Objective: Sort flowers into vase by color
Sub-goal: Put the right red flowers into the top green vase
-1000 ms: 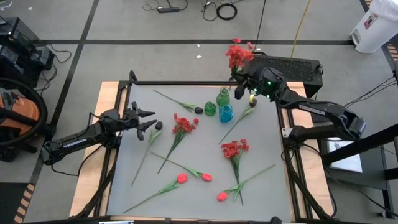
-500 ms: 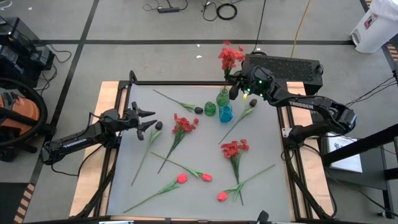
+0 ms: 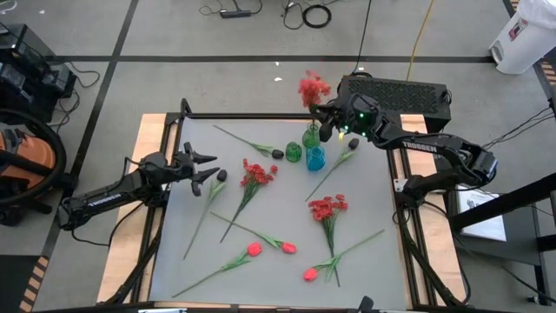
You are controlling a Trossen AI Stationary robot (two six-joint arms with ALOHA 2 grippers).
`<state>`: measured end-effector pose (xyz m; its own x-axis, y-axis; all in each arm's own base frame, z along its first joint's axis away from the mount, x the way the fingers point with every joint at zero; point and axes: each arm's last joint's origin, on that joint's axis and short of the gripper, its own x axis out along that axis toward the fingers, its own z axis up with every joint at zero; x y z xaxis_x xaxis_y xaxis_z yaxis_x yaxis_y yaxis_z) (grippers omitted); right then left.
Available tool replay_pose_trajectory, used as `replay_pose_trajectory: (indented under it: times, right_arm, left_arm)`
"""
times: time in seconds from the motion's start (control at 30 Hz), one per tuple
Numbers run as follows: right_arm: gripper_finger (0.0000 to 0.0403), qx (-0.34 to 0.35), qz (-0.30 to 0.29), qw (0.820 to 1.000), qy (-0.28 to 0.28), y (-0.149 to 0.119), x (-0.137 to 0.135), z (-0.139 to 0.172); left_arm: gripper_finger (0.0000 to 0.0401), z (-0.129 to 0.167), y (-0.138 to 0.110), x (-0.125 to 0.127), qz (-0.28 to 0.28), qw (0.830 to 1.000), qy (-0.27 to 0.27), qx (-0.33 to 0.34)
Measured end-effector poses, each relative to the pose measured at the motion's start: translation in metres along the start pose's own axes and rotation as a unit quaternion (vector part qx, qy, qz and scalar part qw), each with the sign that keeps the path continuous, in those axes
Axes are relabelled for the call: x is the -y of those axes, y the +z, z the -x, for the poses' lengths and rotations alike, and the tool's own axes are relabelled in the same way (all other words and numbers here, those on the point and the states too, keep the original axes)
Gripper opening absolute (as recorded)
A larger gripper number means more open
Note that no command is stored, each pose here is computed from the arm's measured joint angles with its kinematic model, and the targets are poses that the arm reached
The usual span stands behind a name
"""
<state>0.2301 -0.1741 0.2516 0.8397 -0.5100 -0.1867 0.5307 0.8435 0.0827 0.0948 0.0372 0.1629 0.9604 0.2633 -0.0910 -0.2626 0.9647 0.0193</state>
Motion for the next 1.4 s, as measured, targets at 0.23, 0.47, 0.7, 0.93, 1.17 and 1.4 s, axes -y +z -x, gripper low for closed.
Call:
replay_pose_trajectory:
  times: [0.23,0.47,0.7,0.93,1.17,1.4]
  right_arm:
    - [0.0183,-0.042,0.008,0.999,-0.001,-0.006,-0.002,0.004]
    - [0.0200,-0.046,0.007,0.999,-0.002,0.010,-0.006,0.031]
    - [0.0201,-0.066,-0.026,0.997,-0.005,0.022,-0.011,0.074]
    - [0.0201,-0.143,-0.101,0.985,0.008,0.014,-0.026,0.109]
    - [0.0188,-0.208,-0.160,0.964,0.047,0.003,-0.052,0.118]
    - [0.0164,-0.257,-0.180,0.946,0.077,-0.010,-0.091,0.115]
  left_arm:
    - [0.0191,0.000,0.000,0.000,0.000,1.000,0.000,0.000]
    - [0.0191,0.000,0.000,0.000,0.000,1.000,0.000,0.000]
    - [0.0191,0.000,0.000,0.000,0.000,1.000,0.000,0.000]
    - [0.0191,0.000,0.000,0.000,0.000,1.000,0.000,0.000]
    - [0.0191,0.000,0.000,0.000,0.000,1.000,0.000,0.000]
    - [0.0191,0.000,0.000,0.000,0.000,1.000,0.000,0.000]
